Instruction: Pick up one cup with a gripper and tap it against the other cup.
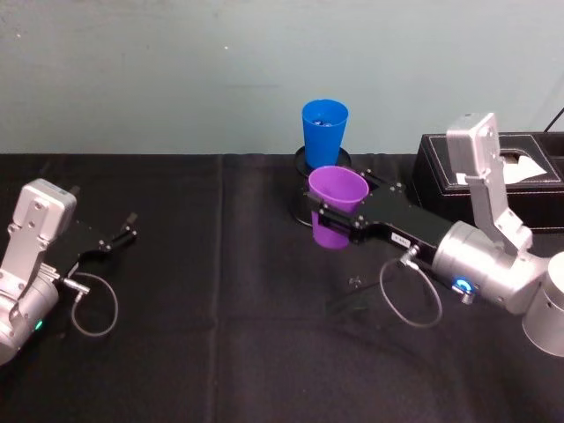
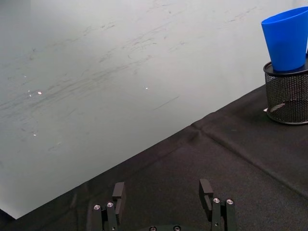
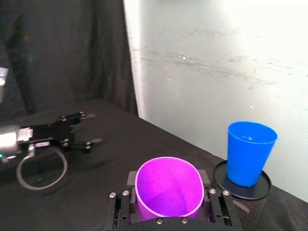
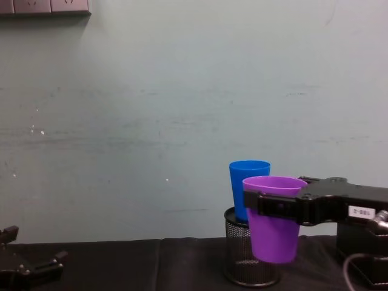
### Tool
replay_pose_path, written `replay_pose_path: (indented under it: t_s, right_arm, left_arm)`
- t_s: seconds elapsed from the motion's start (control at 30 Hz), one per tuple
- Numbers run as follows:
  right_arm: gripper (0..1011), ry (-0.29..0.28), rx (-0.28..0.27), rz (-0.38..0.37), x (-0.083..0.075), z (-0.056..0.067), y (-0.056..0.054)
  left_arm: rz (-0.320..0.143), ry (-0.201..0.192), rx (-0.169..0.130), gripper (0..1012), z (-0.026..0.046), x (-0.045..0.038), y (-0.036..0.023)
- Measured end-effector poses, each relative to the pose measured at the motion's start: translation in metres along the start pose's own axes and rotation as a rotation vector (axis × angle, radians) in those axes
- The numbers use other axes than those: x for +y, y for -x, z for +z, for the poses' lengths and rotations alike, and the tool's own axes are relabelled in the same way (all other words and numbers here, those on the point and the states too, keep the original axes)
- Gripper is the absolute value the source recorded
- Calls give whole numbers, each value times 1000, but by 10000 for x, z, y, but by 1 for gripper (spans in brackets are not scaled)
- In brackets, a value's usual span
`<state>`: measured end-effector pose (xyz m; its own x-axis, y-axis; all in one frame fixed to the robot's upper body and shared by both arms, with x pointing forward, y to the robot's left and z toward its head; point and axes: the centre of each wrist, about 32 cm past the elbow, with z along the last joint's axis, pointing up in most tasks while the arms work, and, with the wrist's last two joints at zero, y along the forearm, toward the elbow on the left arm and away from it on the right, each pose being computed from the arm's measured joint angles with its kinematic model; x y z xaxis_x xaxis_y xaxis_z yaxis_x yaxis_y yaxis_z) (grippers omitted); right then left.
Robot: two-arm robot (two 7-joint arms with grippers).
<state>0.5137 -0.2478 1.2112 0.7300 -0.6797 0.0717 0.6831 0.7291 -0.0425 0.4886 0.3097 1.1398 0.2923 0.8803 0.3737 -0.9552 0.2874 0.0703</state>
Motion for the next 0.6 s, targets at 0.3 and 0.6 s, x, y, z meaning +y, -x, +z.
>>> replay_pose_path:
  t_s: [0.3,0.6]
  right_arm:
    - [734,-19,35,-49,257,-24,-142]
    - [735,-11,28,-80,437,-44,-293]
  left_arm:
    - [0,0,0,1000,0,0,0]
    - [0,0,0,1000,0,0,0]
